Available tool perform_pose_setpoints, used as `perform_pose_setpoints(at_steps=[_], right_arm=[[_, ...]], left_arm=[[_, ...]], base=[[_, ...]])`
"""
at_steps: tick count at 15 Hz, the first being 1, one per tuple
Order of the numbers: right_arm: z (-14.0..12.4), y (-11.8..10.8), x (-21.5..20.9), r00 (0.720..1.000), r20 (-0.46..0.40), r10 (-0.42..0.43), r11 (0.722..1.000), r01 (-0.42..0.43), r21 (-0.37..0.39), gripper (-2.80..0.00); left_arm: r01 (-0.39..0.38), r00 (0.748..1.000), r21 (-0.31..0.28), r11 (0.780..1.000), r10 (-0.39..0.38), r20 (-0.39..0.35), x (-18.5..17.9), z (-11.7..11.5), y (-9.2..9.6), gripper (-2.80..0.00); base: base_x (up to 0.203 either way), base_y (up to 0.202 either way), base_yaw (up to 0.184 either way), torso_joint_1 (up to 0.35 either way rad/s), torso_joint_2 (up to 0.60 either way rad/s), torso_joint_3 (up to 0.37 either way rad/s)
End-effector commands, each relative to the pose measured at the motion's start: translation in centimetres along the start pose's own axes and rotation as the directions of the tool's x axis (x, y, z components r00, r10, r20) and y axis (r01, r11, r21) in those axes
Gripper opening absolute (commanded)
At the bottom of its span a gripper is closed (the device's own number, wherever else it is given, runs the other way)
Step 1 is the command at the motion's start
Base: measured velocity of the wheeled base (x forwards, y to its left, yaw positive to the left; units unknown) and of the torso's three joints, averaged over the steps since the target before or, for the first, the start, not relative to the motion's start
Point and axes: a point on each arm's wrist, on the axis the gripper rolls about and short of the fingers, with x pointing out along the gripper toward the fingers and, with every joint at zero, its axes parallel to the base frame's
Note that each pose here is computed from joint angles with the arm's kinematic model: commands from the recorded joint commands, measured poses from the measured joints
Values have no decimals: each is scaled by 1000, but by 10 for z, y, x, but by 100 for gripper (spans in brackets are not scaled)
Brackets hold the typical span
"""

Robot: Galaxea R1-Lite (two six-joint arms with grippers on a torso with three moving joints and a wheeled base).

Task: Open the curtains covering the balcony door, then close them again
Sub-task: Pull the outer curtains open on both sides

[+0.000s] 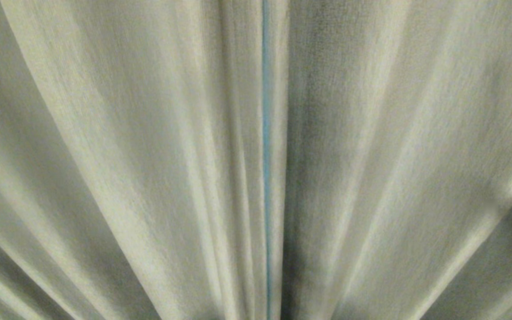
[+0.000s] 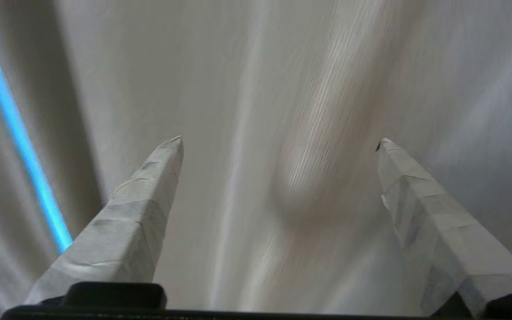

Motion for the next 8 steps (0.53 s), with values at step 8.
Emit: perform_pose_setpoints(at_steps=[8], right_arm=[[-2, -33, 88, 995, -35, -96, 995, 95, -18, 0]], left_arm=[[-1, 1000, -1, 1000, 1, 0, 0, 0, 0, -280]], base=[[0, 0, 0, 0, 0, 0]])
